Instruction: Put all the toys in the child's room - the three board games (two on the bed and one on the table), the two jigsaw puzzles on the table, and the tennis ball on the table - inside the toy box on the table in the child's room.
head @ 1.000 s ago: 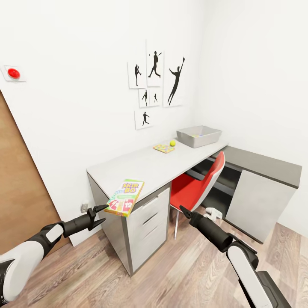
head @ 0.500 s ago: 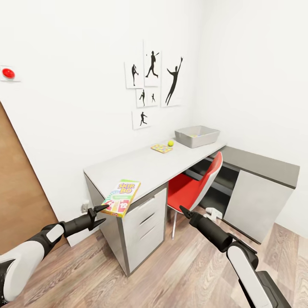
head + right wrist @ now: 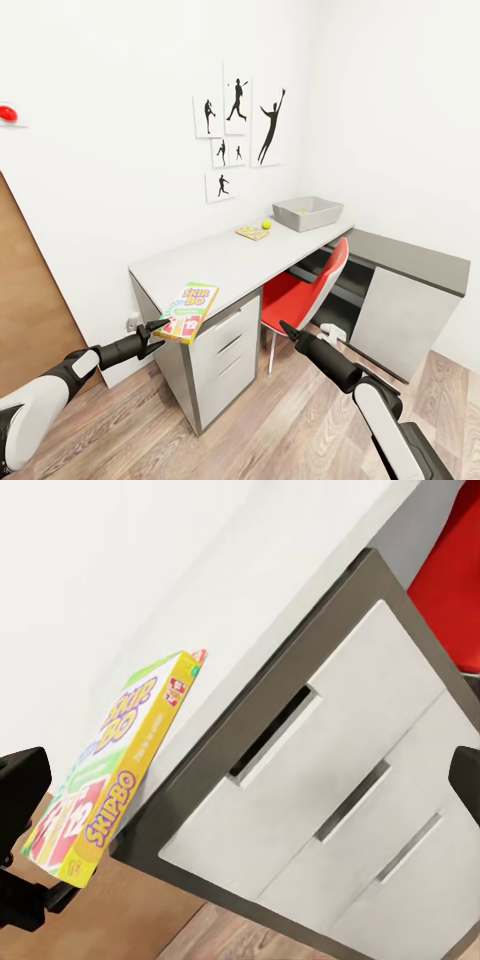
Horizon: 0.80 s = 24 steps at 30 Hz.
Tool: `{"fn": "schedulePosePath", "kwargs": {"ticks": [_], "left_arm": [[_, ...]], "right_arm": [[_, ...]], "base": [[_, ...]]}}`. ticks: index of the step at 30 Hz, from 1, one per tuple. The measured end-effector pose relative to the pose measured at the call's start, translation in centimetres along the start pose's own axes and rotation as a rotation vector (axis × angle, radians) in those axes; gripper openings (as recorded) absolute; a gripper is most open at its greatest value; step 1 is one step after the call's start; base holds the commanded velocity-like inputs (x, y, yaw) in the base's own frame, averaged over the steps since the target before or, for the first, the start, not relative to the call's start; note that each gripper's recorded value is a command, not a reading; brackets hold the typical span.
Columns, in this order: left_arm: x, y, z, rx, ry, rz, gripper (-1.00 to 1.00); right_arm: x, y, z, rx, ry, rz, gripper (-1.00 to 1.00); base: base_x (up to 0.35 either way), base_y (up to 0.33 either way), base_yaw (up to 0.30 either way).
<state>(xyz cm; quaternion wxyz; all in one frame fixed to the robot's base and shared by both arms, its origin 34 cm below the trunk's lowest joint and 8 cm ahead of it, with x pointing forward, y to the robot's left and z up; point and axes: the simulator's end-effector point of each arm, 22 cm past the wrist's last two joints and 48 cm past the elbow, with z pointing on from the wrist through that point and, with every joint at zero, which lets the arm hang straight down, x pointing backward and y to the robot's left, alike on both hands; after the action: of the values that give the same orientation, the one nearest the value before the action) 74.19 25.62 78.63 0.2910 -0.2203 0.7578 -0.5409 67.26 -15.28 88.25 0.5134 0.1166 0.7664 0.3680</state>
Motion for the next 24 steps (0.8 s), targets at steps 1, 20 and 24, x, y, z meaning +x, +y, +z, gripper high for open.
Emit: {"fn": "schedulePosePath", "kwargs": {"ticks": [1, 20, 24], "left_arm": [[0.01, 0.00, 0.01, 0.000, 0.000, 0.000, 1.00], [-0.27, -0.36, -0.02, 0.018, -0.014, -0.021, -1.00], [-0.09, -0.17, 0.02, 0.010, -0.007, -0.013, -1.00]], "right_arm": [[0.00, 0.00, 0.00, 0.000, 0.000, 0.000, 1.00], [0.00, 0.00, 0.00, 0.000, 0.000, 0.000, 1.00], [0.00, 0.00, 0.00, 0.000, 0.000, 0.000, 1.00]], "base": [[0.006, 0.000, 0.000], [0.001, 0.000, 0.000], [0.000, 0.000, 0.000]]}}
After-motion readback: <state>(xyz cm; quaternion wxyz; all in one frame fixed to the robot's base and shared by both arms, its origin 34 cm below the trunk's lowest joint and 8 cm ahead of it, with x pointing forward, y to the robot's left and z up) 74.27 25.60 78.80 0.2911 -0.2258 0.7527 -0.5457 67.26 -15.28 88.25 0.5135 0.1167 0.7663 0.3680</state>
